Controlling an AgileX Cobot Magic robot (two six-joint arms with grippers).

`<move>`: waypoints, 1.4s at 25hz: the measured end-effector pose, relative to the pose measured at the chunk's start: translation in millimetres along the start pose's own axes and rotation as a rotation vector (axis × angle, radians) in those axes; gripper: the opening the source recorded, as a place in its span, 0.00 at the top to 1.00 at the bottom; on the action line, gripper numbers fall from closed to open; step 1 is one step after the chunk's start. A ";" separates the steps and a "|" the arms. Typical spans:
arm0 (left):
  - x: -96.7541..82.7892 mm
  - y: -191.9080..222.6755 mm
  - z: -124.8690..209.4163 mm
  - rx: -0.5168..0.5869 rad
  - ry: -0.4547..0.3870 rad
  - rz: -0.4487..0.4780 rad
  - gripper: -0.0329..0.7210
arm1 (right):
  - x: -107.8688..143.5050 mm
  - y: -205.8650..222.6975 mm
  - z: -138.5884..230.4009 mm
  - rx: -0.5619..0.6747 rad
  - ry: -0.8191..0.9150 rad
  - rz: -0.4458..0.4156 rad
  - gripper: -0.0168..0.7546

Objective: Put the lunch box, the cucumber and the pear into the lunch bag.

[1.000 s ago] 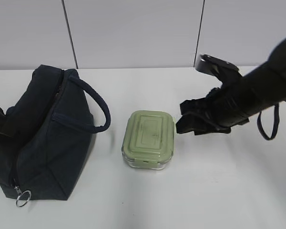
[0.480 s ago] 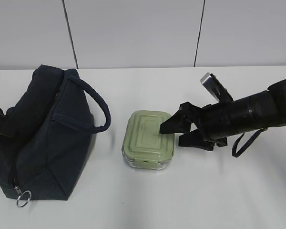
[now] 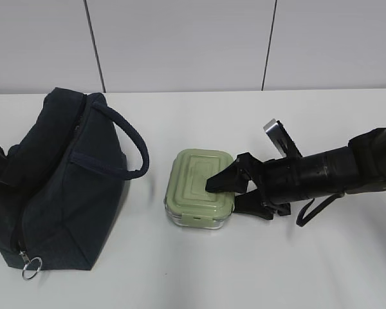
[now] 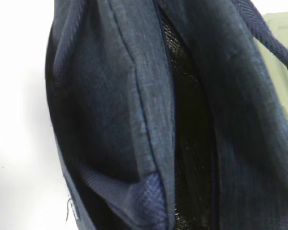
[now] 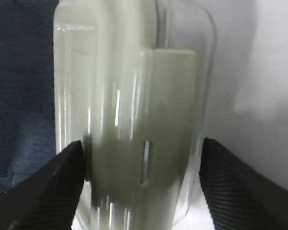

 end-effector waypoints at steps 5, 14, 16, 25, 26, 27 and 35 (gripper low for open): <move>0.3 0.0 0.0 0.000 0.003 -0.003 0.98 | 1.5 0.5 -1.0 -0.009 0.001 -0.034 0.51; 0.4 0.0 0.1 0.001 0.005 -0.004 0.98 | 7.5 -9.3 -7.1 -0.017 -0.048 -0.008 0.55; 0.4 0.0 0.1 0.001 0.005 -0.004 0.98 | 14.2 -20.9 -14.3 -0.038 -0.099 0.028 0.55; 0.5 0.0 0.2 0.002 0.006 -0.005 0.98 | 107.0 -76.9 -60.0 -0.129 -0.492 0.046 0.55; 0.6 0.0 0.2 0.002 0.006 -0.006 0.98 | 119.2 -78.5 -66.1 -0.136 -0.529 0.036 0.55; 0.6 0.0 0.3 0.003 0.006 -0.005 0.98 | 132.9 -77.2 -71.4 -0.138 -0.566 0.016 0.55; 0.5 0.0 0.5 0.005 0.006 -0.005 0.98 | 244.2 -12.7 -73.0 -0.108 -0.808 -0.132 0.55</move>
Point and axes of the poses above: a point on each arm's last joint axis where the gripper is mounted, y pointing out along that axis toward the gripper, x along the wrist's bending axis when the last joint is at zero, z = x × y, the point moved 1 cm from there along y, pointing out along that axis toward the gripper, and after that the axes turned 13 degrees about -y, right-handed, at the moved point
